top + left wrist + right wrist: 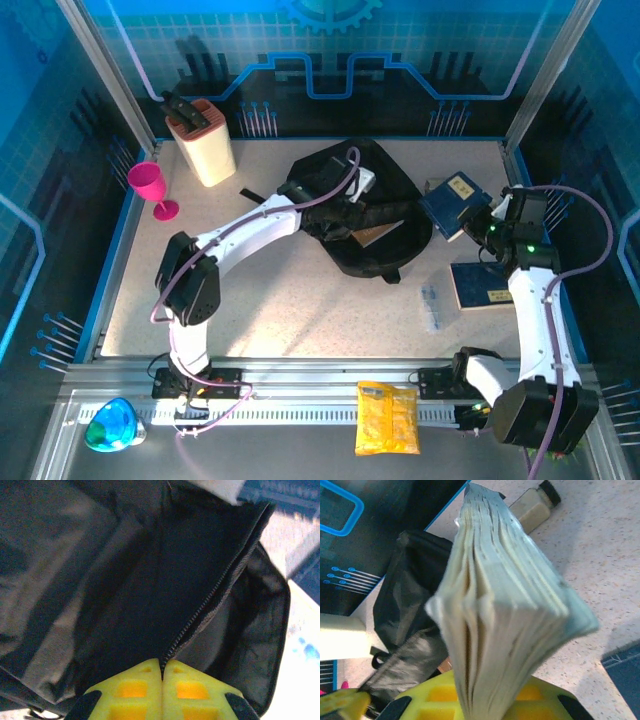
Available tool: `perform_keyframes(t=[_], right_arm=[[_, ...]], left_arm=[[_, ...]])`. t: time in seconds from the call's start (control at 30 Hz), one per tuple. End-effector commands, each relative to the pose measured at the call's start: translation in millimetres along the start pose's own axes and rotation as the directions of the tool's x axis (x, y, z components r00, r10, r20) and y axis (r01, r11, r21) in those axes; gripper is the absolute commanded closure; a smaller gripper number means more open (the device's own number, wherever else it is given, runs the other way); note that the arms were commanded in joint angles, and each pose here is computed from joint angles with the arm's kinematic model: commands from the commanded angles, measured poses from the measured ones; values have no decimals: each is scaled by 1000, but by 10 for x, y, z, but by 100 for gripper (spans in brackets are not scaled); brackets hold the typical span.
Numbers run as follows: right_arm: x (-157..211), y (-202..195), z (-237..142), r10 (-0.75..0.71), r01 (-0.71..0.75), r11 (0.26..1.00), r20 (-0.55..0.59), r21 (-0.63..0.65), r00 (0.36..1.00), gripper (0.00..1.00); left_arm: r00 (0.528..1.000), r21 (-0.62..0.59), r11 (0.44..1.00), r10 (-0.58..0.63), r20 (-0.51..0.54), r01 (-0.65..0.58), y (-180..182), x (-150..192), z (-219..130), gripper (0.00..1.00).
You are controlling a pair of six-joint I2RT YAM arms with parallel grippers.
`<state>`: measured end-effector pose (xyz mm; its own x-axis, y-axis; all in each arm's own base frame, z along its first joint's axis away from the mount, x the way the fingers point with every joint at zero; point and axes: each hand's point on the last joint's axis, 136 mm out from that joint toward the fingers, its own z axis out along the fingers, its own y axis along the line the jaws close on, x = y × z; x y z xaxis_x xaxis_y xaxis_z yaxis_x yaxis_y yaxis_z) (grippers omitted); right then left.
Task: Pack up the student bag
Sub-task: Open the student bag at the center of the table, then place the book in the student bag.
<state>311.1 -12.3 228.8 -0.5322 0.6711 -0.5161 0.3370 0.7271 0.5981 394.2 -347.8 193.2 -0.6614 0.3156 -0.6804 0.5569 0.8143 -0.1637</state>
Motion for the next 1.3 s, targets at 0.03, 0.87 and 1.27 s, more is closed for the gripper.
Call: perform_keyframes(t=[0.03, 0.87, 1.27], right_arm=[[81, -73, -229, 16, -16, 999, 5, 42, 1000, 88], [1061, 864, 604, 186, -255, 942, -293, -218, 938, 87], [1295, 732, 1595, 231, -264, 962, -307, -72, 923, 85]], left_arm=[[967, -53, 990, -112, 229, 127, 116, -505, -361, 96], [926, 104, 994, -51, 373, 13, -178, -702, -679, 96], [931, 116, 993, -57, 360, 16, -190, -627, -722, 95]])
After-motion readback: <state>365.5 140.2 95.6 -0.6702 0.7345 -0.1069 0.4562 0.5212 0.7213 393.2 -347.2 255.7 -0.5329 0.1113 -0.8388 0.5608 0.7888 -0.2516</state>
